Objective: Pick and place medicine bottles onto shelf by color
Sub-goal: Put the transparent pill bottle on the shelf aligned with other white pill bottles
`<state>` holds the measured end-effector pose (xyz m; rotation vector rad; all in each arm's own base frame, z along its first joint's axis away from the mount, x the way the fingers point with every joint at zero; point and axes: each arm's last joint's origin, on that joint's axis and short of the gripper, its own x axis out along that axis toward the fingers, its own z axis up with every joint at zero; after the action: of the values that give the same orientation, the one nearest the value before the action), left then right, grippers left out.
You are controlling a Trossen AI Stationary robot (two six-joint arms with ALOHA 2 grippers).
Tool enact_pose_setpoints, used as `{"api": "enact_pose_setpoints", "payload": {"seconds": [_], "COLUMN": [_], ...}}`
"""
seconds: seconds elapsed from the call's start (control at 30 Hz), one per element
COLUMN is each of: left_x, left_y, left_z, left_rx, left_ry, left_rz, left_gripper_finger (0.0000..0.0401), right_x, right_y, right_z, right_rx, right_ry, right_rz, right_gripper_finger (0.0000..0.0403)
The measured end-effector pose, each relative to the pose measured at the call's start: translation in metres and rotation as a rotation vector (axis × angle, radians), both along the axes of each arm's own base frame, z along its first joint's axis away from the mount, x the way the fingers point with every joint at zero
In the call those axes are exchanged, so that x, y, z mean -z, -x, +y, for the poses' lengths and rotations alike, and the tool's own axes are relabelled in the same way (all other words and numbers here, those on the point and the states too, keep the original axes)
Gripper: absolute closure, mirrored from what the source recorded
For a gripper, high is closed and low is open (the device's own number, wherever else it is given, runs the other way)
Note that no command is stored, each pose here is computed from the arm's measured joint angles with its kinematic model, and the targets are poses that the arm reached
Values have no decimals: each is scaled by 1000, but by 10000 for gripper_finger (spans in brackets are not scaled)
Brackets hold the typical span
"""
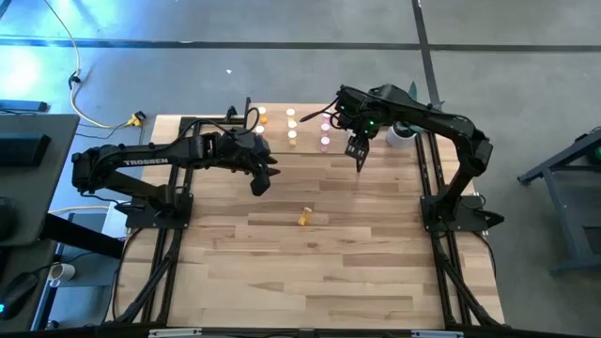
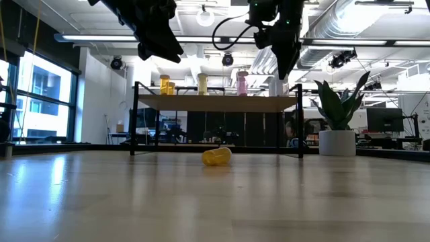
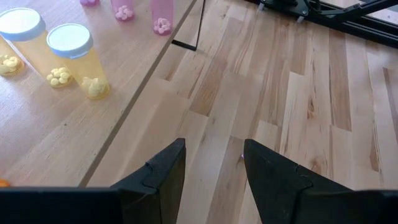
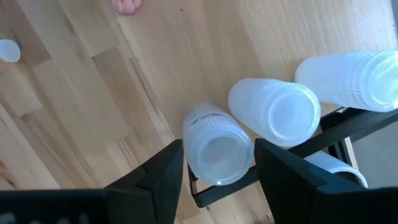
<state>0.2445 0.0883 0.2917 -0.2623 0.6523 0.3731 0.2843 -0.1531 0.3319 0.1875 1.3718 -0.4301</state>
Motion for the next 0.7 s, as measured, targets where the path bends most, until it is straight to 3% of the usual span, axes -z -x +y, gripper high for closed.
{"api": "enact_pose_setpoints", "payload": {"seconds": [0.7], "left_x": [0], "left_y": [0], "left_z": [0], "left_rx": [-1], "left_ry": [1], "left_rz": [0], "left_gripper_finger": [249], "right_x": [-1], "right_y": [-3], "right_z": [0], "right_rx": [18], "right_ry": [-17], "right_rz": [-46], "right_gripper_finger": [215]}}
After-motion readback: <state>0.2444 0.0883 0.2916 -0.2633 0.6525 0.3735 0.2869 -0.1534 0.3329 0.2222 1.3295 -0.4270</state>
